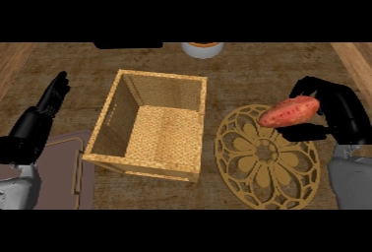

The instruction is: Pick the sweet potato from the placemat and place it in the basket

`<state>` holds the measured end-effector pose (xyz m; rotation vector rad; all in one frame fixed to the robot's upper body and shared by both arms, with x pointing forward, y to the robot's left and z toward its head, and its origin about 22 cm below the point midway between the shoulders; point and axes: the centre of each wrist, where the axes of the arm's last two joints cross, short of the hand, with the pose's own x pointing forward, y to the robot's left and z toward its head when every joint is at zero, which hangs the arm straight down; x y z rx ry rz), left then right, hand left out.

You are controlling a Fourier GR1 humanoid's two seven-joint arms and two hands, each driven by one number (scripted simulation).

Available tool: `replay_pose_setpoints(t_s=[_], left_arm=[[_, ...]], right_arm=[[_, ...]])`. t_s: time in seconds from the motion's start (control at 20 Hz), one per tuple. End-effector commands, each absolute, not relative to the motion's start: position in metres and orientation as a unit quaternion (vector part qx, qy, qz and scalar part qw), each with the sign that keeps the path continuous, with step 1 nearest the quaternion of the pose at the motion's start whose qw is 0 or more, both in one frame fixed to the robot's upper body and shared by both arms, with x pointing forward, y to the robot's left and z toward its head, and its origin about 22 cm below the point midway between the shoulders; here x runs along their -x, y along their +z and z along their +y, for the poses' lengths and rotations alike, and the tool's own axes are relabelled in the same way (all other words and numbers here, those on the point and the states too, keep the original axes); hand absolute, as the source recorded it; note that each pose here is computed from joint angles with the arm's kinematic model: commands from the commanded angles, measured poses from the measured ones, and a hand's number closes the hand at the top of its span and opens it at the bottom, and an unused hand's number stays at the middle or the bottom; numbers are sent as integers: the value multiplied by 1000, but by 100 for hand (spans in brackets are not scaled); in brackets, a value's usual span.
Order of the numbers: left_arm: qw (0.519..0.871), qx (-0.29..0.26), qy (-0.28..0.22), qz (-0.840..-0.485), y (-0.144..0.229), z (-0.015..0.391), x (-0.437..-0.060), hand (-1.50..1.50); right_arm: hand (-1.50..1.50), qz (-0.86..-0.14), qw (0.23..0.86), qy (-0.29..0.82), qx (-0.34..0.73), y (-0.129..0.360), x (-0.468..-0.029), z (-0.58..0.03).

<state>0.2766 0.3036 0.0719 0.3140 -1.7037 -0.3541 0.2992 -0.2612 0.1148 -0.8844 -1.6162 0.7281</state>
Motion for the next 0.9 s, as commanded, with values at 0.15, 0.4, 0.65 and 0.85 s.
replay_pose_setpoints(t_s=[0.15,0.4,0.65,0.85], left_arm=[[633,-136,-158,-746,58,307,-282,0],[628,-146,-160,-747,69,286,-285,0],[624,-132,-163,-753,86,297,-296,0],[625,-122,-167,-753,74,289,-288,0]], right_arm=[[150,-780,482,259,303,230,-271,-221],[150,-793,484,276,245,270,-248,-188],[150,-767,513,310,229,306,-248,-129],[150,-760,520,326,213,343,-266,-100]])
